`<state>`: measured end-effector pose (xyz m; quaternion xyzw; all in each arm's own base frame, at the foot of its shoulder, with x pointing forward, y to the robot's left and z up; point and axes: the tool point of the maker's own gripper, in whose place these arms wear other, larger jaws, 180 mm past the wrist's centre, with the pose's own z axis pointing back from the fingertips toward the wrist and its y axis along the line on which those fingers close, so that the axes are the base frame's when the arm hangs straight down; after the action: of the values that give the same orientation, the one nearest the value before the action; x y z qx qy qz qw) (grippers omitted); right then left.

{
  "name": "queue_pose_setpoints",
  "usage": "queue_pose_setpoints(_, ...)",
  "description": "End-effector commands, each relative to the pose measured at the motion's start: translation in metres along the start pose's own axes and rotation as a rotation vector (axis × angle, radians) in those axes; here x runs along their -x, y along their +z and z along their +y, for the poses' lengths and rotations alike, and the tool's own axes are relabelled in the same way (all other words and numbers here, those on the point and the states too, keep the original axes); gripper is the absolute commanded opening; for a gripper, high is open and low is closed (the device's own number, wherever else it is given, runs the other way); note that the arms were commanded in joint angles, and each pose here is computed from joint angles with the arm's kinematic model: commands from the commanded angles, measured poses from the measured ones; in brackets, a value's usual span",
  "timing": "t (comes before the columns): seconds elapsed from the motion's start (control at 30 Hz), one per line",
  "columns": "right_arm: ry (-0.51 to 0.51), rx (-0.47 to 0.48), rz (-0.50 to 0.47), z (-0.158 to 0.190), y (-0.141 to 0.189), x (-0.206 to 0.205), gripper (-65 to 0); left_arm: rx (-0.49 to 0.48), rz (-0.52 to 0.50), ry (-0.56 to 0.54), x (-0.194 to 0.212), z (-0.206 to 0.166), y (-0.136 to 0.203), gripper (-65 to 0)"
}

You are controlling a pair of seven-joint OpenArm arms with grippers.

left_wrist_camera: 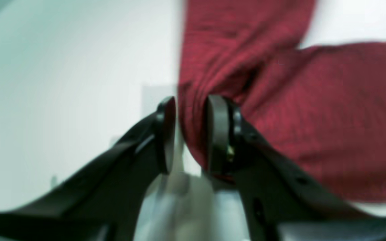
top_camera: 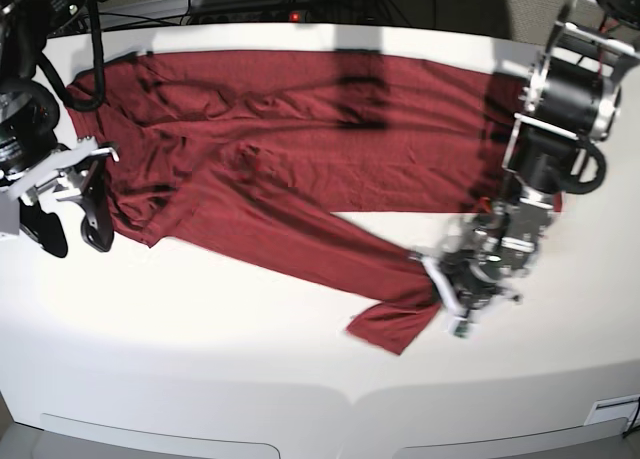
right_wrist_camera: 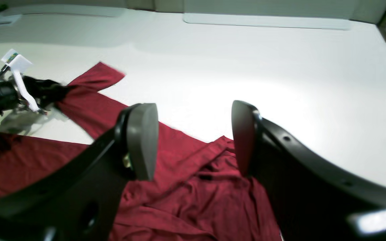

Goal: Fold the T-shirt properly

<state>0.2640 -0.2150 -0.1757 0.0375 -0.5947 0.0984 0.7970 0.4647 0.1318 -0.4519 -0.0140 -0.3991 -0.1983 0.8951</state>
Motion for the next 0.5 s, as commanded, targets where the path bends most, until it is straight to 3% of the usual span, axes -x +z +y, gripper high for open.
queue_pose_setpoints(0.0,0.020,-0.018,-0.045,0.004,0.002,-0.013,-30.3,-0.067,0.136,-0.010,0.031,0.028,0.007,-49.5)
queue_pose_setpoints(0.2,0.020,-0.017,-0.041,0.004,0.002,-0.012,-30.3,-0.138,0.260,0.021,0.064,0.074,0.026,-49.5)
queue_pose_setpoints(0.37,0.010,-0.037,-0.067,0.007,-0.002,-0.014,-30.3,-0.112,0.251,0.101,0.063,0.066,0.024,-49.5)
queue_pose_setpoints(0.47,-0.061,-0.107,-0.092,0.013,-0.029,-0.001,-30.3,-0.084,0.241,0.104,0.057,0.049,0.018,-49.5)
